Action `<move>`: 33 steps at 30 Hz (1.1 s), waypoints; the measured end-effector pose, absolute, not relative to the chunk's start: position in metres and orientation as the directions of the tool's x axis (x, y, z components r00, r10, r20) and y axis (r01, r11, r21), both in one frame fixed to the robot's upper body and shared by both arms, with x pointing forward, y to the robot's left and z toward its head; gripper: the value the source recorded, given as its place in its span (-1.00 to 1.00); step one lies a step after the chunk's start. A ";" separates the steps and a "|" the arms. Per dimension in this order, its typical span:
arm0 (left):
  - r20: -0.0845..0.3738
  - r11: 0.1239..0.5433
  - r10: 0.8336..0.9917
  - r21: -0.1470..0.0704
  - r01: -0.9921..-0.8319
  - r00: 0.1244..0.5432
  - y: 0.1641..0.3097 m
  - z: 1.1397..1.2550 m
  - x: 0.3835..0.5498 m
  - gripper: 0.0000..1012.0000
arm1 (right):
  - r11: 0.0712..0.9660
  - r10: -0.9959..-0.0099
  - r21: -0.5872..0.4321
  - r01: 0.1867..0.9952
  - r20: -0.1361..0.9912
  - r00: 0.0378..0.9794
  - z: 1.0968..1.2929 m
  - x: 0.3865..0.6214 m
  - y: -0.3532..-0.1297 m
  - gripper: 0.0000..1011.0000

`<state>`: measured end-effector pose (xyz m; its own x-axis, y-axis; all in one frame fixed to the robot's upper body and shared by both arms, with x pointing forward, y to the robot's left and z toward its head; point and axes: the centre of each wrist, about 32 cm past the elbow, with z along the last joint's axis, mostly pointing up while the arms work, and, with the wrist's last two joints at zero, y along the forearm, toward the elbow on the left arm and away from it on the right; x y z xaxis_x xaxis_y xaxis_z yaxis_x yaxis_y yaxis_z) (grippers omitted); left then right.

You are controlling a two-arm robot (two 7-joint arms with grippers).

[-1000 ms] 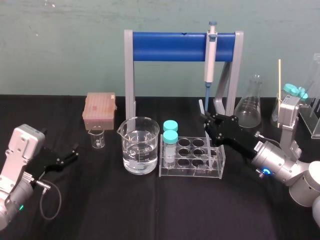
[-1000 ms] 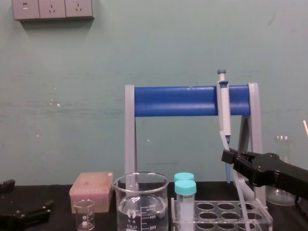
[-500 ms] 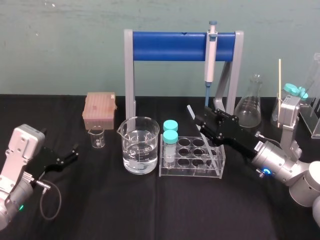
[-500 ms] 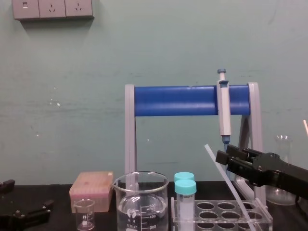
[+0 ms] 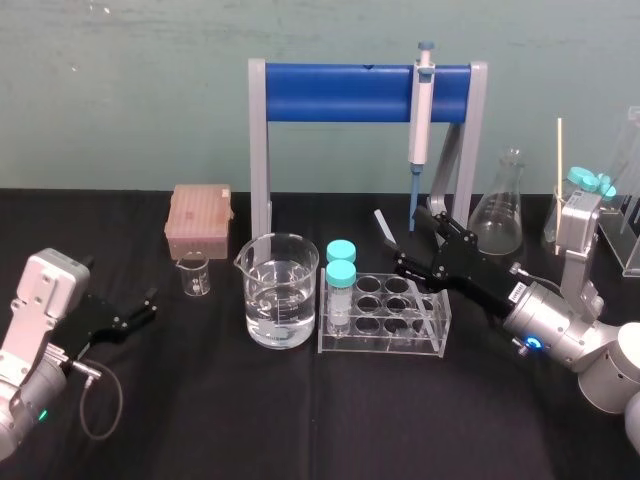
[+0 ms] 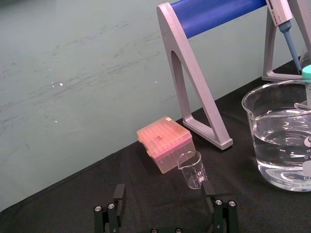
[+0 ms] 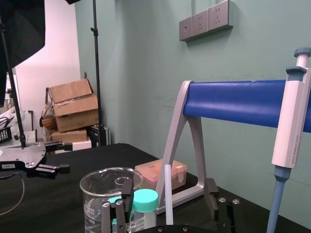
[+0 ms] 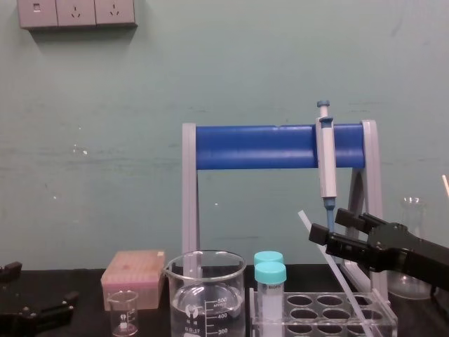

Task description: Pick up the stirring rod with one hand, then place it down.

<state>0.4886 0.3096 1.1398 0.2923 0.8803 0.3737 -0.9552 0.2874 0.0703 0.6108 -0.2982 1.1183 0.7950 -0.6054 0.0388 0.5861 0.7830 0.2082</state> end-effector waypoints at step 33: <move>0.374 0.287 0.880 0.070 -0.955 0.292 0.310 1.140 0.489 0.98 | 0.283 -0.941 0.181 0.942 -0.136 0.309 1.168 0.549 -0.325 0.98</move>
